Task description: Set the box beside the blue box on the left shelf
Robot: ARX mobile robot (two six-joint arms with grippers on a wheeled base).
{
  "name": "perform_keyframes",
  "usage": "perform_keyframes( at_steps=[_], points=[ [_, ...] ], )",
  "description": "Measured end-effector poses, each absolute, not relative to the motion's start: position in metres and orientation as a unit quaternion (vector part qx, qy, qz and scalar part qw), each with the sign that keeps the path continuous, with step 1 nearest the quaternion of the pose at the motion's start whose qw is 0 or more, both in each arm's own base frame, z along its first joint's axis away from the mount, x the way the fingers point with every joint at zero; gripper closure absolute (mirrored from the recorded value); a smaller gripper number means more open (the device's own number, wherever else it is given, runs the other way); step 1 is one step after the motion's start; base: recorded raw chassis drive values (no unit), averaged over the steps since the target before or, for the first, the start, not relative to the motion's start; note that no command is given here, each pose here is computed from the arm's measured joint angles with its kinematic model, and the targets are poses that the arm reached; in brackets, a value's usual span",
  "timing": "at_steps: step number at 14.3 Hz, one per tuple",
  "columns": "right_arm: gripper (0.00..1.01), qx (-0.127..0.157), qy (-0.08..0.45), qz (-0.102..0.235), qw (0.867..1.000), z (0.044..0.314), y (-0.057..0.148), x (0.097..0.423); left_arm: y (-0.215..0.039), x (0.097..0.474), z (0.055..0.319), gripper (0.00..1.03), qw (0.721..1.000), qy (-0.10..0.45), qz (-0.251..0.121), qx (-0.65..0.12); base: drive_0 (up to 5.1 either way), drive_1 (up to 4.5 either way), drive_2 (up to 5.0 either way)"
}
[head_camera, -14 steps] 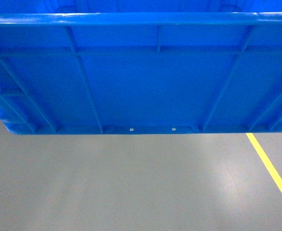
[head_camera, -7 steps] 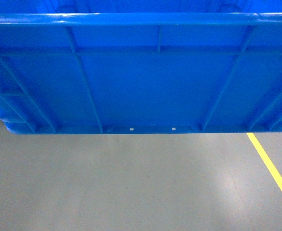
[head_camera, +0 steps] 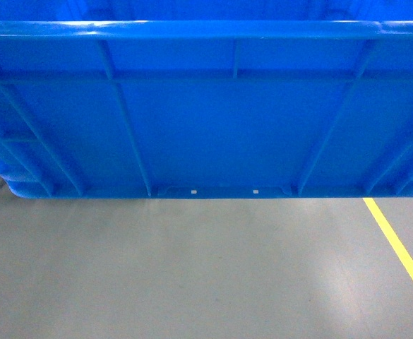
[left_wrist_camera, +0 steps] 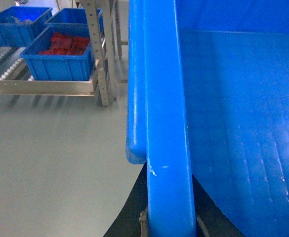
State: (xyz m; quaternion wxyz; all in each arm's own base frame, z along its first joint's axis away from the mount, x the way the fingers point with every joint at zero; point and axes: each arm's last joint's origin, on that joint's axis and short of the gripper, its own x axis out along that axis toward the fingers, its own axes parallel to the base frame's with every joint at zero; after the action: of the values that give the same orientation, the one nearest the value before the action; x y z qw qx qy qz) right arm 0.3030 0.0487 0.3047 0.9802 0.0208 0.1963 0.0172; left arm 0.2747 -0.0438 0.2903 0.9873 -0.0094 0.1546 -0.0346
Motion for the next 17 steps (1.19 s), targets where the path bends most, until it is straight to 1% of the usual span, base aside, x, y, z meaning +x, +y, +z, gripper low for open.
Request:
perform_keyframes(
  at_steps=[17],
  points=[
    [0.83, 0.021, 0.195, 0.016, 0.981, 0.3050, 0.0486, 0.3031, -0.0443, 0.2747, 0.2906, 0.97, 0.988, 0.153, -0.036, -0.010, 0.0, 4.37, -4.3]
  ],
)
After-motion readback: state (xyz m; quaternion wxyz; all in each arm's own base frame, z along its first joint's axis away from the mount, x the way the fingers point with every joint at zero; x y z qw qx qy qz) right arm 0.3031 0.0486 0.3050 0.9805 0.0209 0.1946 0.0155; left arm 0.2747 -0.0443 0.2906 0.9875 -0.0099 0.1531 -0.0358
